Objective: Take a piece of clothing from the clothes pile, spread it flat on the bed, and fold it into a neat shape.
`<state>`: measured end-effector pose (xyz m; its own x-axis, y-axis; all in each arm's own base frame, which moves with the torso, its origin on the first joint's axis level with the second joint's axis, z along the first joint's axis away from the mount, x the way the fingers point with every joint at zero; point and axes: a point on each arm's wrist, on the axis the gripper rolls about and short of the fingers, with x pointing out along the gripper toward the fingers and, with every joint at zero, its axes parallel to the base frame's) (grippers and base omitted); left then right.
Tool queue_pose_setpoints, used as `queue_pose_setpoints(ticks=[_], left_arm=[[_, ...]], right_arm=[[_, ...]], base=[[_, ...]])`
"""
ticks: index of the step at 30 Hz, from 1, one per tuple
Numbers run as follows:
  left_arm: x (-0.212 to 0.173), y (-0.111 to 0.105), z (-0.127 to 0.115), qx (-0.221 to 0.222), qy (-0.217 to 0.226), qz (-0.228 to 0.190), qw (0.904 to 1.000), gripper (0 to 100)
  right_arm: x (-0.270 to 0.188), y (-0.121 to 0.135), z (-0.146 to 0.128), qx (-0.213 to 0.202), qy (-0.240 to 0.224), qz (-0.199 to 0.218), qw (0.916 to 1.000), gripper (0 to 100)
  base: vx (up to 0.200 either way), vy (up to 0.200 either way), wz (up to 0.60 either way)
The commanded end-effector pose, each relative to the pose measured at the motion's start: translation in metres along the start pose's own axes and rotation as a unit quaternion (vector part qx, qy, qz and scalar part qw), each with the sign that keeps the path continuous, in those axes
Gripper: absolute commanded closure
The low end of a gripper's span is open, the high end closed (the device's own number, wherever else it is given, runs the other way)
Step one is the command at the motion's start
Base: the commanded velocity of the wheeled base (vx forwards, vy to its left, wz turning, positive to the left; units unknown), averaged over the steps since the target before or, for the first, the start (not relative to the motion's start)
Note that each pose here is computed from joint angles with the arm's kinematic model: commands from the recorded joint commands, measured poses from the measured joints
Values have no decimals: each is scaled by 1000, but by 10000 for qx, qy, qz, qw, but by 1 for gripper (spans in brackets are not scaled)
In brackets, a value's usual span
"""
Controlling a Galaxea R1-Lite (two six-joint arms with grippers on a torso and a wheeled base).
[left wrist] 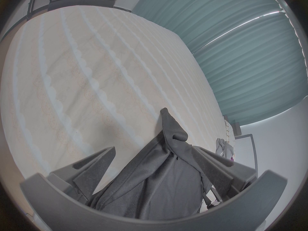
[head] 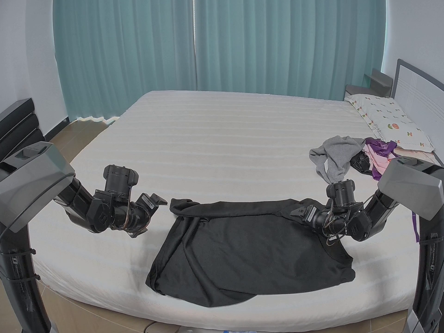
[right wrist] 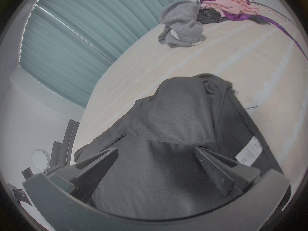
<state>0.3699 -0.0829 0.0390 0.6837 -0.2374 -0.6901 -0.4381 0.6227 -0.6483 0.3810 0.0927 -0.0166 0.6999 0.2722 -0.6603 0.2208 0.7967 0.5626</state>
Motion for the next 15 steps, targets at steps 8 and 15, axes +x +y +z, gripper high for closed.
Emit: queue_pose_setpoints(ticks=[8,15], left_arm=[[2,2,-1,-12,15,29,10000,0],[1,1,0,-11,11,22,10000,0]], right_arm=[[28,7,12,4,-142,-93,9999,0],[65,16,33,-6,-825,-191,9964,0]], base=[[0,0,0],[0,0,0]])
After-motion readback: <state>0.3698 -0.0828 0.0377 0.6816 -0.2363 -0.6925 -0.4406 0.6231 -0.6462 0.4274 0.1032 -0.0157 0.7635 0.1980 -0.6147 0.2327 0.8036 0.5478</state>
